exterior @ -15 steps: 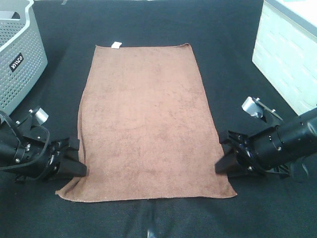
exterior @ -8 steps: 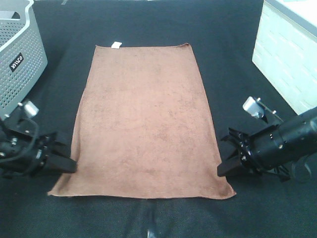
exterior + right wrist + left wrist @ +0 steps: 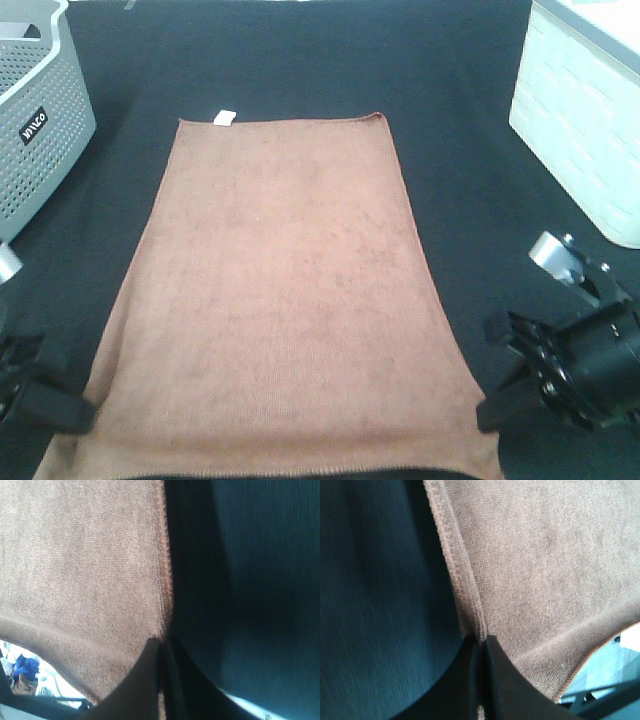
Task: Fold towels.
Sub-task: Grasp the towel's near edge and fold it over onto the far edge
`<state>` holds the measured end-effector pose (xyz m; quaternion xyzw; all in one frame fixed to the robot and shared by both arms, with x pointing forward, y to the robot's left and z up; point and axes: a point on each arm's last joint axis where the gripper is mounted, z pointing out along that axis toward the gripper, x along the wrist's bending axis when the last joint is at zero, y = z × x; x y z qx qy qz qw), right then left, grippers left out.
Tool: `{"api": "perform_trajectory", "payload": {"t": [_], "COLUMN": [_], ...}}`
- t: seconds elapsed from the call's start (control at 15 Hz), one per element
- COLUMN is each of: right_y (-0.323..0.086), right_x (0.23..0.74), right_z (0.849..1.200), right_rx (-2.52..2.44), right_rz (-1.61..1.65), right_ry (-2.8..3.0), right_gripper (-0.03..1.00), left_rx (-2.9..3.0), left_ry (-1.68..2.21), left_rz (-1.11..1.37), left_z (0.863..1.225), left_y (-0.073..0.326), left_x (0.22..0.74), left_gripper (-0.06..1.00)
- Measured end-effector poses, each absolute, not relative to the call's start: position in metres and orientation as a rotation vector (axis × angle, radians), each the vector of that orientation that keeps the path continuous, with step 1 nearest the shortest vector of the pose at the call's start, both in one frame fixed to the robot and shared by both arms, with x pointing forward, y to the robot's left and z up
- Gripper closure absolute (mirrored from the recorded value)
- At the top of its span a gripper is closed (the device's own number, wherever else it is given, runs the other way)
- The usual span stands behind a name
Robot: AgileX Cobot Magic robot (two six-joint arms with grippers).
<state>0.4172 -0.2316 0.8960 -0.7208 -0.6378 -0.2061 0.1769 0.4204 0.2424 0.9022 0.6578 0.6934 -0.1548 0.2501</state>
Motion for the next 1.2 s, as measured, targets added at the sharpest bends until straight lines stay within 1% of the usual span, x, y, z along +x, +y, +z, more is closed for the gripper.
{"api": "perform_trajectory", "payload": {"t": [0.13,0.33,0.53,0.67,0.73,0.8,1.0,1.07,1.2], "right_y": [-0.232,-0.227,-0.221,-0.217,-0.213,-0.212,-0.206,-0.206,-0.203], "right_x": [0.417,0.449,0.501,0.54,0.572,0.591,0.646,0.646,0.678], "right_z": [0.9,0.917,0.939,0.954,0.964,0.97,0.983,0.983,0.982], "right_rx": [-2.038,-2.023,-2.004,-1.981,-1.967,-1.955,-1.923,-1.923,-1.912], "right_rz": [-0.609,-0.718,-0.848,-0.905,-0.937,-0.944,-0.962,-0.962,-0.97], "right_ry": [-1.817,-1.865,-1.935,-1.977,-2.019,-2.048,-2.119,-2.119,-2.151], "right_gripper": [0.97,0.97,0.97,0.97,0.97,0.97,0.97,0.97,0.97], "left_rx": [1.784,1.738,1.7,1.681,1.666,1.65,1.617,1.617,1.586], "left_ry": [1.881,1.85,1.797,1.766,1.756,1.748,1.691,1.691,1.65], "left_rz": [-0.41,-0.322,-0.159,-0.115,-0.101,-0.087,-0.021,-0.021,0.059], "left_z": [0.905,0.918,0.937,0.945,0.946,0.948,0.959,0.959,0.966], "left_y": [0.242,0.242,0.243,0.242,0.24,0.239,0.237,0.237,0.237], "left_x": [0.417,0.44,0.489,0.526,0.551,0.568,0.614,0.614,0.65], "left_gripper": [0.94,0.94,0.94,0.94,0.94,0.94,0.94,0.94,0.94]}}
